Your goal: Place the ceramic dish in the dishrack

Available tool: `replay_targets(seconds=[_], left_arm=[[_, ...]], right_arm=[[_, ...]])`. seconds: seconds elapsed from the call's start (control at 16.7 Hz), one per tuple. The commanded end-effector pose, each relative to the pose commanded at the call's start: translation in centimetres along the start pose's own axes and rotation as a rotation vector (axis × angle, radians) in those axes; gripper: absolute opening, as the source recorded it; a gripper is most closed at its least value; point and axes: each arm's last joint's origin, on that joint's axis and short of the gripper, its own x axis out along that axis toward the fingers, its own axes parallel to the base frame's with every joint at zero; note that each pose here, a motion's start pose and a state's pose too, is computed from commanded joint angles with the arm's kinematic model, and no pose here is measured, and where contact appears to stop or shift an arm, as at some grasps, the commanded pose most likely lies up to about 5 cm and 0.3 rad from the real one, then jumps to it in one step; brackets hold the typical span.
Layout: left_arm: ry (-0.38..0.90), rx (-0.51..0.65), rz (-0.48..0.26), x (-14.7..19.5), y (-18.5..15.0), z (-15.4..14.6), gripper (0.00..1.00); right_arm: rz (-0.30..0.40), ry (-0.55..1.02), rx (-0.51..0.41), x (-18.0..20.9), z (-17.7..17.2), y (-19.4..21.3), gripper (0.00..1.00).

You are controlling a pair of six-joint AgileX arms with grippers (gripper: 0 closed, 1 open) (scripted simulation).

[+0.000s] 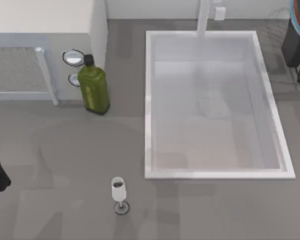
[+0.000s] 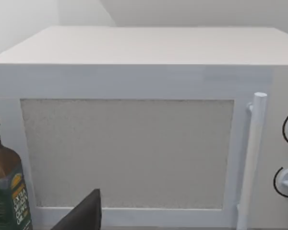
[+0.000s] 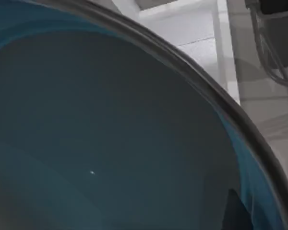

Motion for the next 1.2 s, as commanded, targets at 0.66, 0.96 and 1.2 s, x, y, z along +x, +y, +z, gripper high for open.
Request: replay_targets(seconds=[0.66, 0.96, 1.2], left_arm=[[0.0, 0.0, 0.0, 0.0, 0.0, 0.0, 1.0], [0.0, 0.0, 0.0, 0.0, 0.0, 0.0, 1.0], [0.0, 0.0, 0.0, 0.0, 0.0, 0.0, 1.0]], right_arm=[[-0.134, -0.784, -0.378, -12.1, 0.1, -7.4, 0.0], [-0.134, -0.787, -0.38, -12.1, 0.1, -7.4, 0.0], [-0.137, -0.785, -0.377, -10.4, 1.3, -8.5, 0.0]])
